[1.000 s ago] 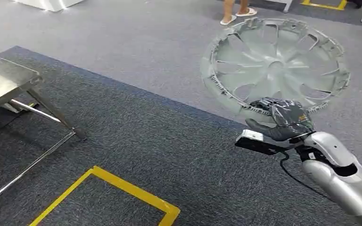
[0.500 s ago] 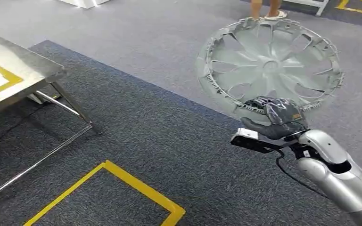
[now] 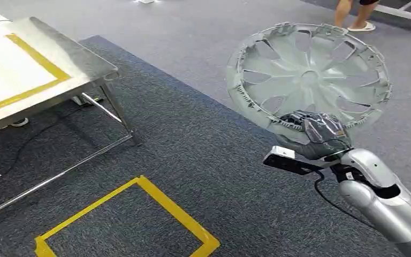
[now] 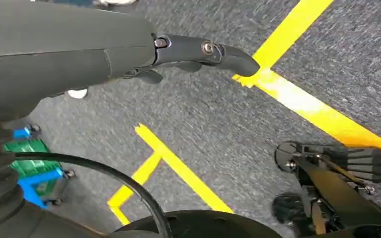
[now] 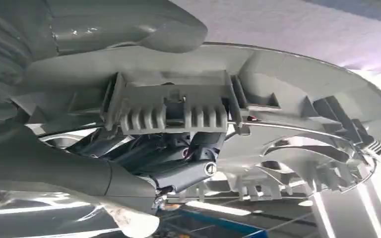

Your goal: Take the parts from the cabinet and place them on the table.

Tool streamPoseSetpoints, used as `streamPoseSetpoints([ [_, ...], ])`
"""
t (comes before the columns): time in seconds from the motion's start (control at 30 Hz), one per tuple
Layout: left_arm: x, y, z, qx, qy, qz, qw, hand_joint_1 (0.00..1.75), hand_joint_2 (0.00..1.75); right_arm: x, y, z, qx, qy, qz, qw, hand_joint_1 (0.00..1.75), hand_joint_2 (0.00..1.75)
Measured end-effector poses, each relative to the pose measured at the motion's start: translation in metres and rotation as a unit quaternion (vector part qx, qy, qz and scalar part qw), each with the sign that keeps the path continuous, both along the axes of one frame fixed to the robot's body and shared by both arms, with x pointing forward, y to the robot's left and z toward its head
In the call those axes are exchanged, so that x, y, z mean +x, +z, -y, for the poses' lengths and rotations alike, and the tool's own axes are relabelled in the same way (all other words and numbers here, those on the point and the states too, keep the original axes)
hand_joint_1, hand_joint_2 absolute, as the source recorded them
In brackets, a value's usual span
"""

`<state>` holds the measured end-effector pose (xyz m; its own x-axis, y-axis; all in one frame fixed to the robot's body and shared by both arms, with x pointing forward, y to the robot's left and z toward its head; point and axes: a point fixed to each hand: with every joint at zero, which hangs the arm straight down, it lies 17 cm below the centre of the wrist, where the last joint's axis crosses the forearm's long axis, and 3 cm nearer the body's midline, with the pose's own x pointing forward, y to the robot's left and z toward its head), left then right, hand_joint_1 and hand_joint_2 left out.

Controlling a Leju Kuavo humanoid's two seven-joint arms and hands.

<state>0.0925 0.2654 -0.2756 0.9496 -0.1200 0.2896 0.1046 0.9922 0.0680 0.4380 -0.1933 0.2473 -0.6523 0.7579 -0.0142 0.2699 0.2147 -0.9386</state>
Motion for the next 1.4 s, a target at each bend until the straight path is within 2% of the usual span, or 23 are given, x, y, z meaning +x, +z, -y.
streamPoseSetpoints([
  [0.8,0.003,0.001,-0.002,0.006,-0.003,0.010,1.000,0.00,1.75,0.006,0.011,0.018,0.005,-0.012,0.001,1.000,1.75,1.75],
  [1.4,0.004,0.001,0.003,0.003,-0.009,0.014,1.000,0.00,1.75,0.004,0.012,0.014,0.007,0.003,-0.008,1.000,1.75,1.75],
])
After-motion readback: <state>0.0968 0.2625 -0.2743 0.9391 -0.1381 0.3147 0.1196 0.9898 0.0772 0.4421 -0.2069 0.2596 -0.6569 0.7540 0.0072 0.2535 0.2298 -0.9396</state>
